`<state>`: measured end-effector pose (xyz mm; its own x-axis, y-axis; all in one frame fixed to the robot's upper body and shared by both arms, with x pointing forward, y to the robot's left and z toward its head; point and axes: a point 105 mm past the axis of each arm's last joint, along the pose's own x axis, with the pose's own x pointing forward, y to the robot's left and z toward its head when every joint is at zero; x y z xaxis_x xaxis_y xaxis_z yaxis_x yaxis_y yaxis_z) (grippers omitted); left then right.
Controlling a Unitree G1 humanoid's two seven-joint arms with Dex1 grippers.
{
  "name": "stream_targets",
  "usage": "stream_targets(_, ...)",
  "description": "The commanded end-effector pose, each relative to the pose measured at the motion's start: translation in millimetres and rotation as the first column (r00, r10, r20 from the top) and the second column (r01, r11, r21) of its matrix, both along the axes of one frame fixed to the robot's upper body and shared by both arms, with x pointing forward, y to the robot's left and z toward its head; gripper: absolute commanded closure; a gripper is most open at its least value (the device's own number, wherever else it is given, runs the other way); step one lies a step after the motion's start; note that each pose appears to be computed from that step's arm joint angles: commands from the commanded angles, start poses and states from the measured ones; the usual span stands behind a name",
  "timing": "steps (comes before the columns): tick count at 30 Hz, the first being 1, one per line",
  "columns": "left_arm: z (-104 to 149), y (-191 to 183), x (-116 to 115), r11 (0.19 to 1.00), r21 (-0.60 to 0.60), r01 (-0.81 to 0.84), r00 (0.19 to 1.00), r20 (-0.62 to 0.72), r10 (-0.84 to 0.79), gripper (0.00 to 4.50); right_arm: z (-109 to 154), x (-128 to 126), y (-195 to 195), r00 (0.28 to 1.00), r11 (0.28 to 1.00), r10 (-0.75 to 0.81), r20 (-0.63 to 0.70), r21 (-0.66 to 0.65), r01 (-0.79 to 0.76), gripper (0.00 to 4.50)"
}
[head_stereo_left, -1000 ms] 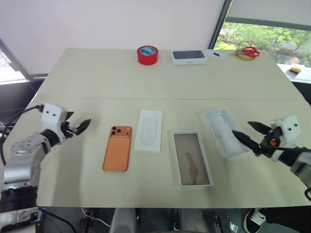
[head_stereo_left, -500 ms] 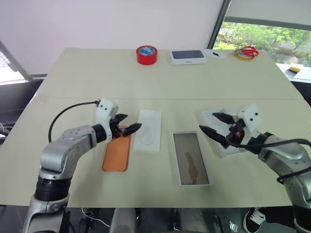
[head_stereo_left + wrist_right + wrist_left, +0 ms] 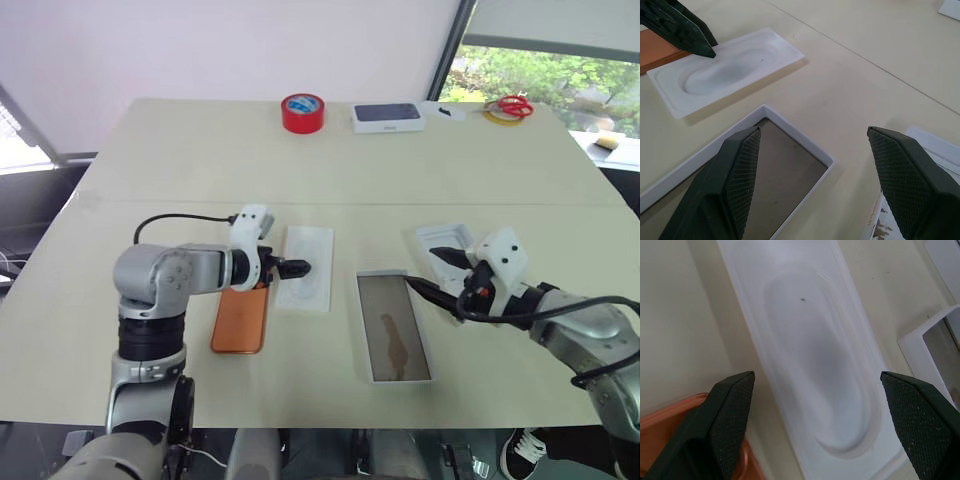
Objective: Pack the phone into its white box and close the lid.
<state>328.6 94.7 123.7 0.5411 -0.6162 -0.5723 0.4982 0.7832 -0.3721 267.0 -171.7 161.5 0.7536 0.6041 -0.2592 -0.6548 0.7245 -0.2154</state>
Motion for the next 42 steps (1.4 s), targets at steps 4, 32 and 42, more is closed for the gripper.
stream_targets(4,0.6,-8.6,8.1,1.0,0.011,-0.026,1.0,-0.012,0.026,0.81,15.4,-3.7,0.6,0.998,0.999,0.008,0.064,-0.034,-0.006,0.92)
stream_targets(32,38.1,-10.6,9.7,0.907,-0.416,-0.071,0.997,-0.013,0.072,4.5,-75.1,-88.4,46.3,0.817,0.776,0.426,-0.389,-0.308,-0.551,2.4)
stream_targets(42,47.4,-0.5,17.3,0.861,-0.489,-0.143,0.989,-0.033,0.146,4.5,-73.3,-66.7,47.1,0.848,0.749,0.444,-0.29,-0.4,-0.528,4.48)
